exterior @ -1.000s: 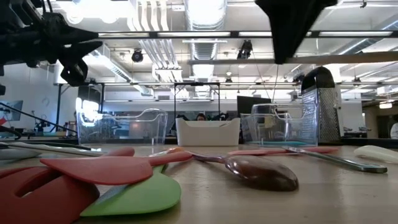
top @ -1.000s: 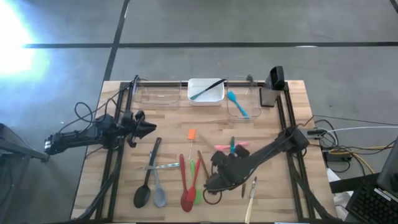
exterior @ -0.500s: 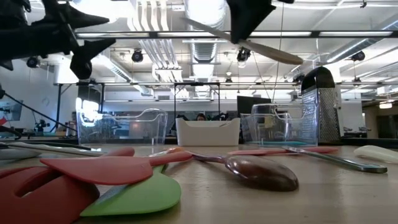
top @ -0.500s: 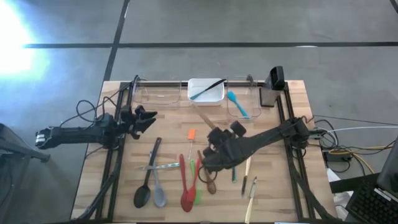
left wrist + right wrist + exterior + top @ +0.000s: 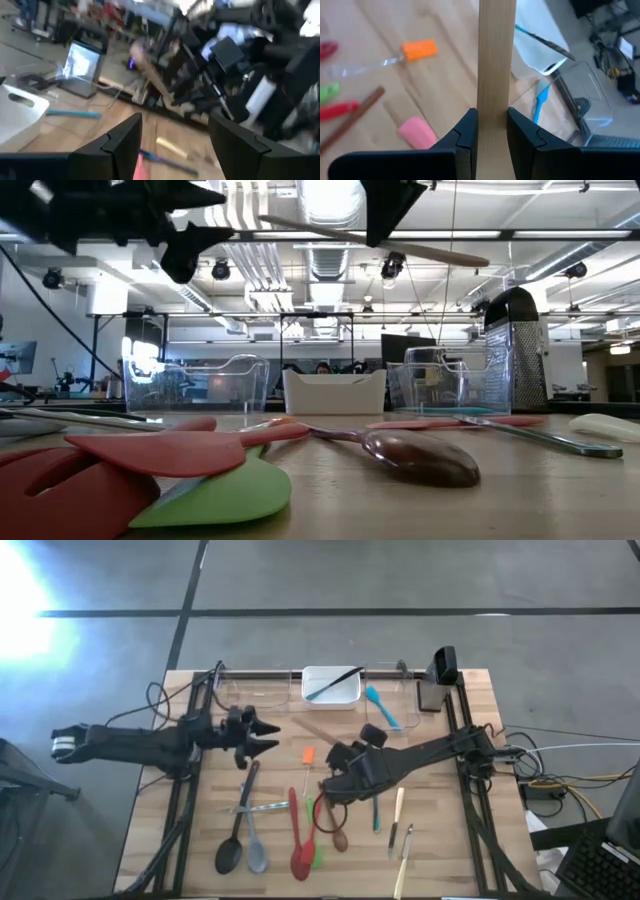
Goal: Pick & Place Kitchen Items
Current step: Put the light brown serving spoon into the left transparent bin
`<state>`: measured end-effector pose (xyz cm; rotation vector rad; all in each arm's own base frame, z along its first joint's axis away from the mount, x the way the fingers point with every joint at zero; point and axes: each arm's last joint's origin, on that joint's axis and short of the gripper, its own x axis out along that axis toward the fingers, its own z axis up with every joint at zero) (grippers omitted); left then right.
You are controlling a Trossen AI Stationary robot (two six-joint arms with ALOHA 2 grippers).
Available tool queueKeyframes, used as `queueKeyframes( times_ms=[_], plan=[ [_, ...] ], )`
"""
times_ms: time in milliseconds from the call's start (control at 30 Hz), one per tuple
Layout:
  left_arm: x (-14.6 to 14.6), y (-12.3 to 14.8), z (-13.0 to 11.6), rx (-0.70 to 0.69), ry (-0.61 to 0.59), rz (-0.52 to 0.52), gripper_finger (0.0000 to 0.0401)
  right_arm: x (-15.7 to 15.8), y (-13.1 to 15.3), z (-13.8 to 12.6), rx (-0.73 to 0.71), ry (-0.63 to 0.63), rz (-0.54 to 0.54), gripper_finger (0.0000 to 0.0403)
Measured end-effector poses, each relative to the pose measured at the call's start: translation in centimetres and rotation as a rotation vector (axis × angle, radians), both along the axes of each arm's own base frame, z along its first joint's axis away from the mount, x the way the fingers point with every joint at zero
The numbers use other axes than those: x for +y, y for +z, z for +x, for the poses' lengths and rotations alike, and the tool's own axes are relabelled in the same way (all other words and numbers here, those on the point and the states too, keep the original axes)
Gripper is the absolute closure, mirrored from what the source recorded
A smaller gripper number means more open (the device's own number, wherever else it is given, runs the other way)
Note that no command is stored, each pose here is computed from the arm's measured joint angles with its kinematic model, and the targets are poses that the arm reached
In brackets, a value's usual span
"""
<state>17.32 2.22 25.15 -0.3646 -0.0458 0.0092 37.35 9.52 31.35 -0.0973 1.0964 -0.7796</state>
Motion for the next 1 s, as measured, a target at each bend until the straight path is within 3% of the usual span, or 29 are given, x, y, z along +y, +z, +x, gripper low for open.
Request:
queueKeyframes(
  times_ms=[133,367,533,733,1000],
  plan=[
    [0.1,2.2,1.0,0.219,-0.012,0.080,0.0172,0.1,-0.2,-0.2,0.107,0.090,0.037,0.0342],
    [0.2,7.9,1.3,0.391,-0.040,0.183,0.0172,0.5,-0.5,-0.5,0.279,0.285,0.107,0.0342],
    [0.7,10.9,2.2,0.474,-0.116,0.178,0.0172,0.7,-0.6,-0.5,0.374,0.434,0.123,0.0342],
    [1.7,10.6,5.9,0.605,-0.287,0.101,0.0172,0.8,-0.6,-0.5,0.457,0.570,0.081,0.0342],
    [2.6,7.1,11.0,0.719,-0.445,-0.014,0.0172,0.7,-0.5,-0.5,0.500,0.618,-0.031,0.0342]
  ],
)
